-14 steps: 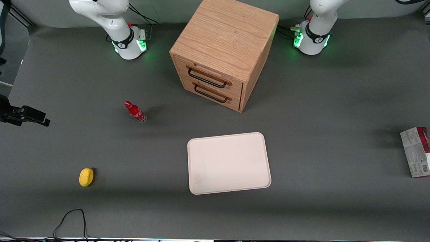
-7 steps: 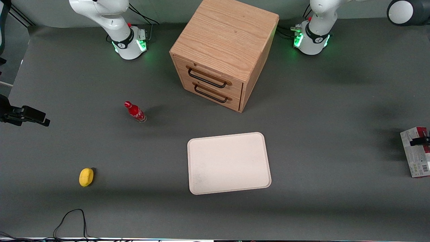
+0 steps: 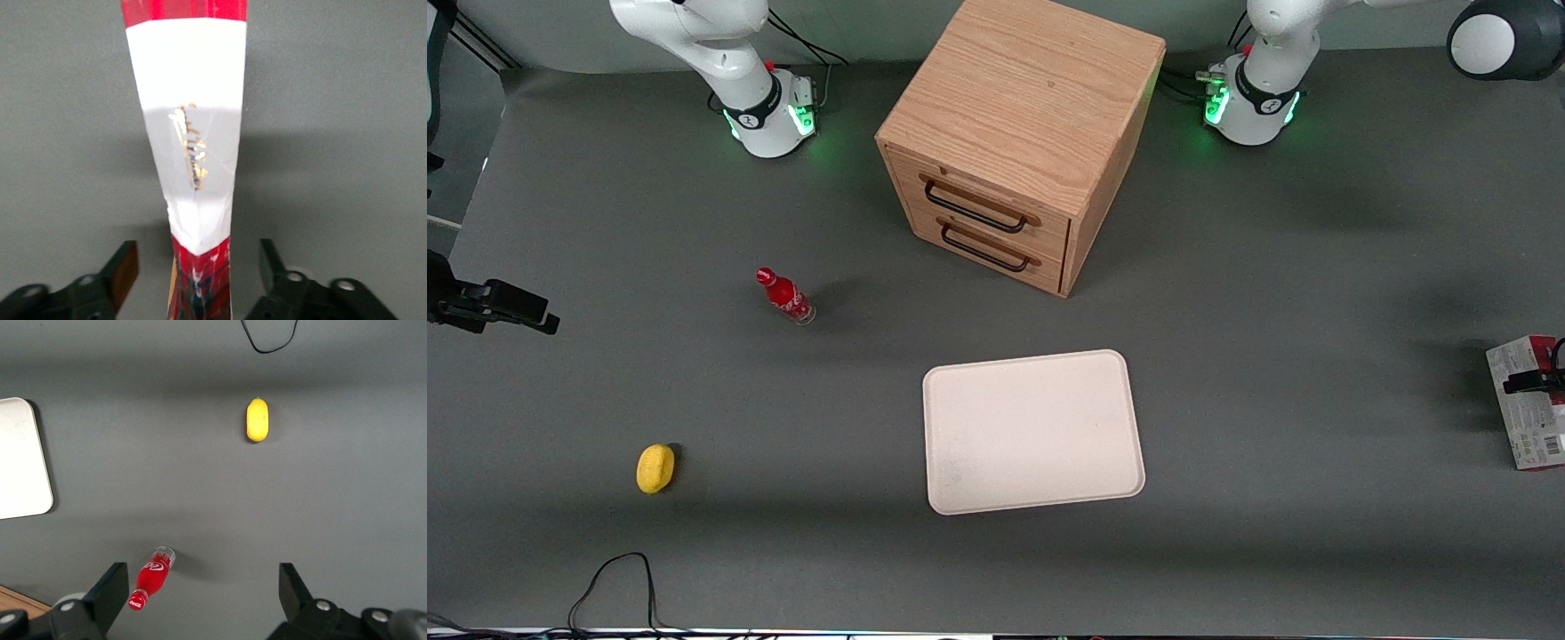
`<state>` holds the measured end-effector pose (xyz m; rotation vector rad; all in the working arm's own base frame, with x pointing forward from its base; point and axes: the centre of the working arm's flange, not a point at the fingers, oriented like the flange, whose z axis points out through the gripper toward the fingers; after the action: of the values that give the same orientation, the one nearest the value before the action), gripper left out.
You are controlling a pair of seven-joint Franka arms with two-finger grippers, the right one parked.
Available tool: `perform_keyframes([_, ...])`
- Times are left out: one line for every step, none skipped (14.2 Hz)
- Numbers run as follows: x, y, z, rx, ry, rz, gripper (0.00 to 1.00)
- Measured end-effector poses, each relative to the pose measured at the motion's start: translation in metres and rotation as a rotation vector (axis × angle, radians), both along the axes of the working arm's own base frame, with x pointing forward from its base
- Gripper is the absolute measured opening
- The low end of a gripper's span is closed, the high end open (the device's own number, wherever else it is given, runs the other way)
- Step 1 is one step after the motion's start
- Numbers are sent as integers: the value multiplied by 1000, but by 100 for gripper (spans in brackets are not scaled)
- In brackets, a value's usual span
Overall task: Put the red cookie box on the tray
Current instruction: 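Lower the open left gripper and close it on the cookie box, then lift the cookie box and carry it toward the white tray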
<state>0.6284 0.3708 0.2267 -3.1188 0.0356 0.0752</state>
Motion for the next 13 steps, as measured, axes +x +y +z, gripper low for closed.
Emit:
perform_keyframes([2,-3,0,0,-1,-4,63])
perform_keyframes([4,-5,1,1,-1,-9,53])
perform_keyframes([5,-7,2,2,-3,-12,41])
perform_keyframes([7,-7,4,6,-7,-14,31])
perform_keyframes([8,-6,7,9,-11,-15,19])
perform_keyframes([8,-6,7,10,-12,-15,9])
perform_keyframes([8,-6,8,11,-12,-15,7])
perform_keyframes([9,-5,9,12,-13,-14,7])
perform_keyframes([9,-5,11,11,-11,-14,6])
perform_keyframes([9,-5,16,6,-1,-13,6])
perform_keyframes([8,-4,25,-3,17,-11,6])
perform_keyframes([7,-4,42,-13,36,-8,6])
perform_keyframes([5,-5,65,-21,51,-5,6])
